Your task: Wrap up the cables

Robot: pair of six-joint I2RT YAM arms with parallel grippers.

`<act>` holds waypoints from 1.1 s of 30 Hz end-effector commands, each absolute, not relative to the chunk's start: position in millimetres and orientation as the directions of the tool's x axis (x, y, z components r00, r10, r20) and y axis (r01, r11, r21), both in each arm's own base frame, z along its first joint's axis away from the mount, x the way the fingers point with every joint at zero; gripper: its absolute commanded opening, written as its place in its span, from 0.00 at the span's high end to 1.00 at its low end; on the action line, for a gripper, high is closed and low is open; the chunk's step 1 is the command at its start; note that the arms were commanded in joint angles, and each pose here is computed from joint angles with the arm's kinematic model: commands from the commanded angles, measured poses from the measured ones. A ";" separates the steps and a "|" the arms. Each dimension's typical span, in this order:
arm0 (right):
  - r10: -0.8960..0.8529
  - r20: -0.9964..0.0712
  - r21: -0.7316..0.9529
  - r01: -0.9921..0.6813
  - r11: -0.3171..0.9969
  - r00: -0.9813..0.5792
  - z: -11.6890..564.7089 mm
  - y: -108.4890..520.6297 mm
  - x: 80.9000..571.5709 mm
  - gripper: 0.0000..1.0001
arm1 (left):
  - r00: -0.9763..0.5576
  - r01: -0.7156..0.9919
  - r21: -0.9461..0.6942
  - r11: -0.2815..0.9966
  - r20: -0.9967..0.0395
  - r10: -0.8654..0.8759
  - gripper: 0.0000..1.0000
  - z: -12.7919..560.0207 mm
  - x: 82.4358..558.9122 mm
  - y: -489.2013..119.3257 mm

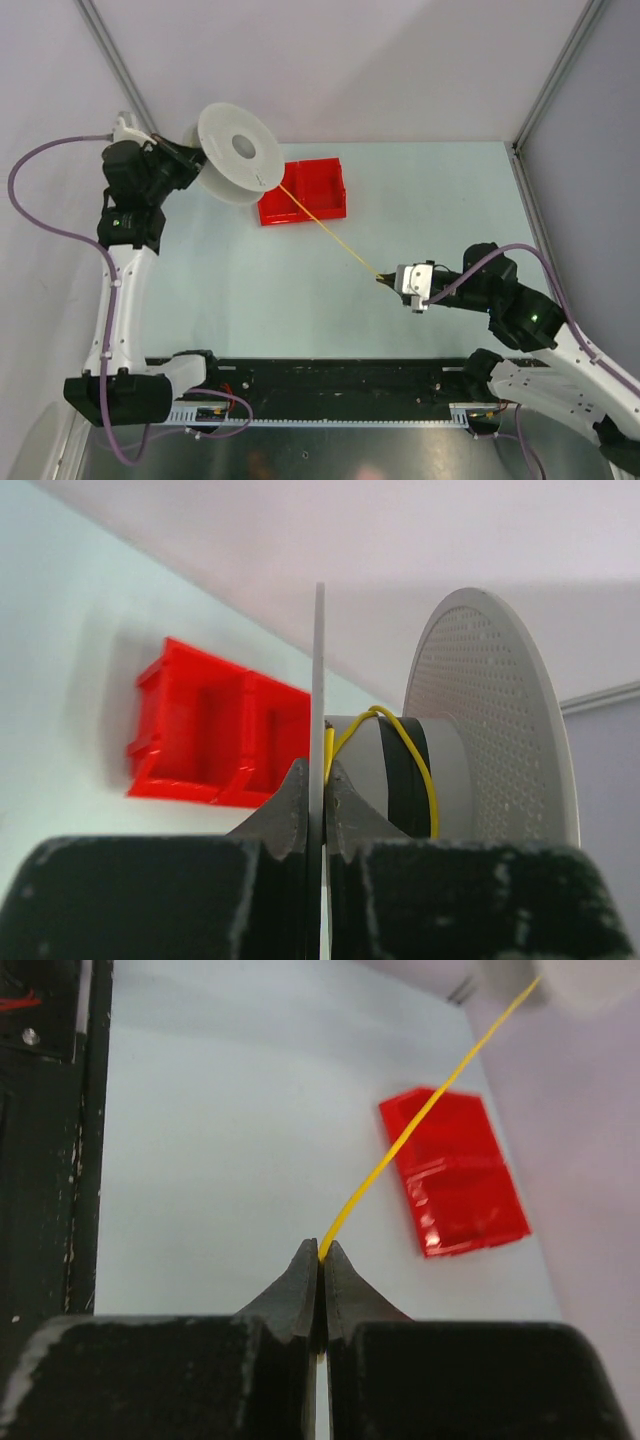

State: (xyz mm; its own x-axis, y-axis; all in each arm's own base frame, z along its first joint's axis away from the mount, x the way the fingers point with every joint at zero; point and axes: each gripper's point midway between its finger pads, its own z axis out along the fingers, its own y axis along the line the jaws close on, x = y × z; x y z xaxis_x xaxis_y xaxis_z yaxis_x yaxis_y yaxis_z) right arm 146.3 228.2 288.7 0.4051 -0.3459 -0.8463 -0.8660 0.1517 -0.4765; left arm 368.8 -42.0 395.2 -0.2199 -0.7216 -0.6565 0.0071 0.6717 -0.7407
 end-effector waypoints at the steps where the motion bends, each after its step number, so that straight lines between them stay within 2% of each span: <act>1: -0.330 -0.785 -0.600 -0.777 0.189 0.525 341.7 235.3 145.1 1.00 | -0.106 -0.196 -0.598 0.777 -0.775 -0.623 1.00 374.5 385.5 -0.2; 7: -0.233 -0.690 -0.724 -0.652 0.227 0.685 415.9 248.6 143.8 1.00 | -0.222 -0.246 -0.388 0.888 -0.869 -0.442 1.00 333.7 393.5 -18.4; 15: -0.089 -0.482 -0.857 -0.448 0.256 0.872 495.2 283.5 111.1 1.00 | -0.351 -0.177 -0.194 0.965 -0.904 -0.246 1.00 291.7 385.6 -73.1; 21: -0.012 -0.340 -0.863 -0.307 0.401 0.940 549.5 304.4 94.2 1.00 | -0.407 -0.088 -0.091 0.992 -0.906 -0.119 1.00 270.9 375.7 -104.7; 27: -0.101 -0.303 -0.809 -0.200 0.553 0.948 580.9 306.1 143.6 1.00 | -0.411 0.110 -0.004 0.994 -0.911 0.042 1.00 257.4 351.8 -141.0; 33: -0.159 -0.396 -0.726 -0.203 0.657 0.904 607.7 282.0 217.2 1.00 | -0.365 0.340 0.034 0.940 -0.916 0.165 1.00 250.7 315.8 -174.5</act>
State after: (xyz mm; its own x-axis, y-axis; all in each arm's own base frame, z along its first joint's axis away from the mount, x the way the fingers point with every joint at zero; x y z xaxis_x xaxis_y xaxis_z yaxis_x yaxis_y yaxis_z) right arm 216.5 338.8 470.4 0.8418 -0.3228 -0.4327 -0.3330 0.3203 -0.8868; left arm 323.5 -169.2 225.0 -0.5038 0.0746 -0.8606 0.2335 0.9709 -0.0525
